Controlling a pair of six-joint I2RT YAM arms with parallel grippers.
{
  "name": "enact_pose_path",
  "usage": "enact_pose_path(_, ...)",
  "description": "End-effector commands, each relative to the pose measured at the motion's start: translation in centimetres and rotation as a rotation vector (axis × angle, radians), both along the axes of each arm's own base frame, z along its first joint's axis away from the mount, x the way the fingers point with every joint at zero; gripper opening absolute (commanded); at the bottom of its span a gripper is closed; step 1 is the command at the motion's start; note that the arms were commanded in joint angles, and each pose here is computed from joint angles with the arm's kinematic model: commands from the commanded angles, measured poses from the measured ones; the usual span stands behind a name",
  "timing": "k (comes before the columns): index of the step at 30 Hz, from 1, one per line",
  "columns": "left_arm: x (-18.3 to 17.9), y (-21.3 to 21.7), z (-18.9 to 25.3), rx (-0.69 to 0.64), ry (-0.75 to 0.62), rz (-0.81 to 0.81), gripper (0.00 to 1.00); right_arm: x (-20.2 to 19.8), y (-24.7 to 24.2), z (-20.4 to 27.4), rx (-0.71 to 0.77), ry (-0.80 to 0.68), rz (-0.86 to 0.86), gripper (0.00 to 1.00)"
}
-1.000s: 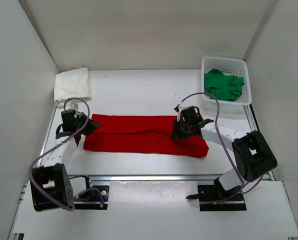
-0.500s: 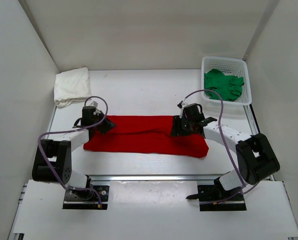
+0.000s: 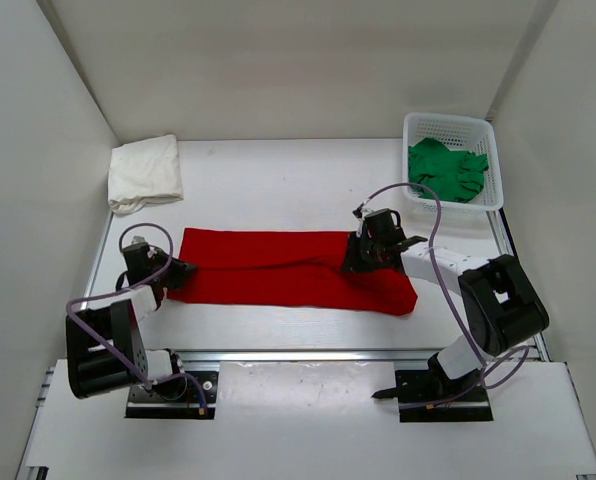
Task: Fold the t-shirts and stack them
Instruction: Fold the other side of the tshirt into a rectangle
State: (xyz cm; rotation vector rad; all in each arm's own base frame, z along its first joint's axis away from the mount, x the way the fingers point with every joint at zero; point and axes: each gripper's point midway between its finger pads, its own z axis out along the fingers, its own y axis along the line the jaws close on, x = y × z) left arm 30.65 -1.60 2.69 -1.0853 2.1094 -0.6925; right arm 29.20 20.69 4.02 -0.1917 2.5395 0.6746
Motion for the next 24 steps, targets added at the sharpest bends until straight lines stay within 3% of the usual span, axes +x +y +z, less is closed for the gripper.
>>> enact_pose_path(1,0.6,1.4,2.1,-0.002,-0.080,0.059,0.01,0.5,0.6,0.3,0.035,-0.027,-0.006,0.09)
enact_pose_path(4,0.6,1.9,4.5,0.035,-0.169,0.086,0.03,0.5,0.7,1.2,0.042,-0.051,-0.010,0.01)
enact_pose_path(7,1.2,0.8,6.7,0.092,-0.238,0.045,0.05,-0.1,1.0,1.9,0.038,-0.058,-0.003,0.00)
enact_pose_path(10,2.1,-3.6,8.5,0.108,-0.279,-0.110,0.06,-1.0,1.7,3.6,0.064,-0.073,0.012,0.00)
enact_pose_path(16,1.8,-9.8,8.0,0.120,-0.289,-0.275,0.06,-4.4,2.8,4.0,0.105,-0.018,0.036,0.00)
enact_pose_path(24,1.5,-12.2,6.5,0.042,-0.253,-0.339,0.05,-8.4,4.1,1.8,0.188,0.099,0.077,0.03)
